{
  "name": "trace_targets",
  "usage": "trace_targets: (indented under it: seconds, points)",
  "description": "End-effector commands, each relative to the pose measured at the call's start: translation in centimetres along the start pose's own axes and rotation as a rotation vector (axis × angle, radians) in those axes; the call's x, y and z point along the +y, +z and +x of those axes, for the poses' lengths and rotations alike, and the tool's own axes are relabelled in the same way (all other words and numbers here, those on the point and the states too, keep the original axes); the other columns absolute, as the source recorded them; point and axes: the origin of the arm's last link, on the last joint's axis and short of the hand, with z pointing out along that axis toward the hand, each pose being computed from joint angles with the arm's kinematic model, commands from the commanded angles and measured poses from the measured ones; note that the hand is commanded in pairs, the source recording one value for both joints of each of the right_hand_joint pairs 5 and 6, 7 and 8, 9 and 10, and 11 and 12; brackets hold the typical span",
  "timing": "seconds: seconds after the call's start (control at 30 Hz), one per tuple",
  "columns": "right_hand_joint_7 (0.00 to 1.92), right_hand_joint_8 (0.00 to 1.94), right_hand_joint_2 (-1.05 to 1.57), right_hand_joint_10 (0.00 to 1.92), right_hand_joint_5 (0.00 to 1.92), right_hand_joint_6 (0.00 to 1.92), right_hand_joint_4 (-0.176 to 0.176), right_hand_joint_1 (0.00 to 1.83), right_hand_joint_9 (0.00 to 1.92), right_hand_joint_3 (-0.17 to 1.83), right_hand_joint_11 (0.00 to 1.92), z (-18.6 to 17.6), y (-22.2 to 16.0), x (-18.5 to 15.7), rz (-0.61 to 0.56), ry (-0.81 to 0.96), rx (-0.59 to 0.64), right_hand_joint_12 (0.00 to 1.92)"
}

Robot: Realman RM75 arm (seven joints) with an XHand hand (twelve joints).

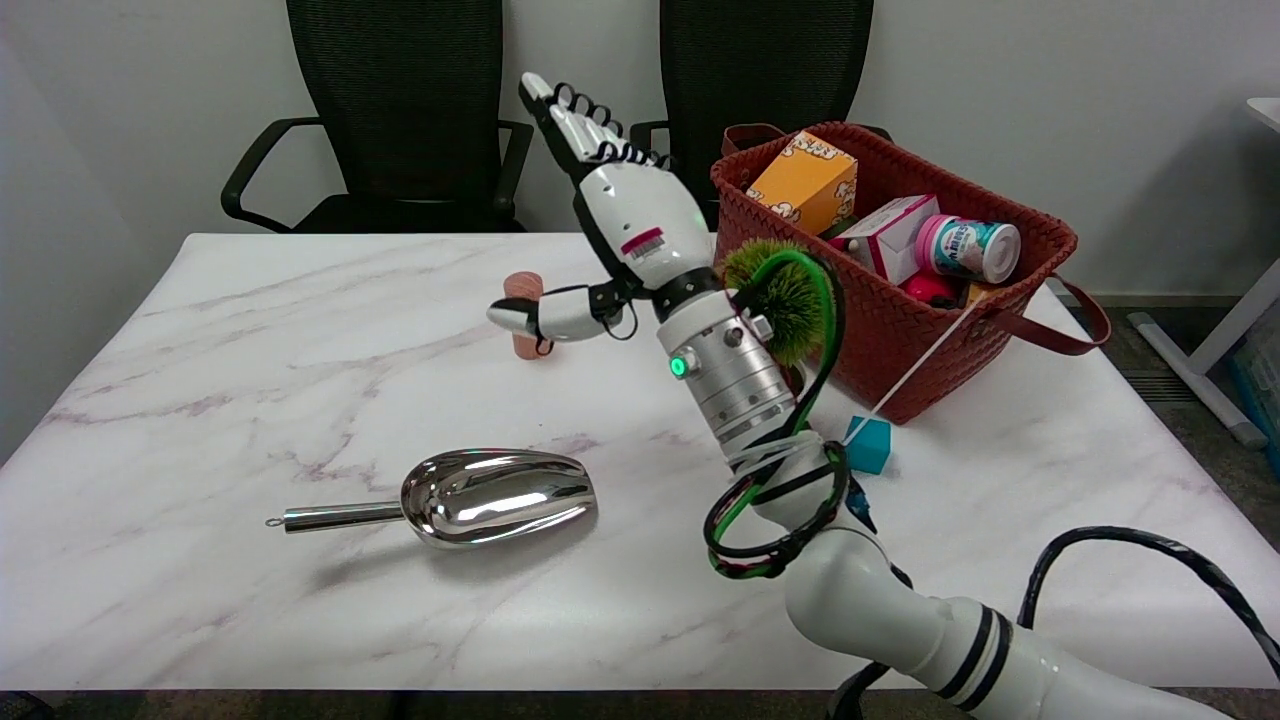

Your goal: Pick up the wooden cylinder.

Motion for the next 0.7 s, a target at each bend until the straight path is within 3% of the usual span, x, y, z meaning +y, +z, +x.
trace_targets:
  seconds: [0.03,0.7]
  points:
    - [0.15,0.15,0.50,0.23,0.08,0.08,0.000,1.09,0.23,0.21,0.36,-3.4,0.0,1.0,-0.018,-0.146,-0.100,0.36]
    - [0.16,0.16,0.48,0.18,0.07,0.07,0.000,1.04,0.18,0.22,0.30,-5.4,-0.1,2.4,-0.058,-0.161,-0.152,0.30]
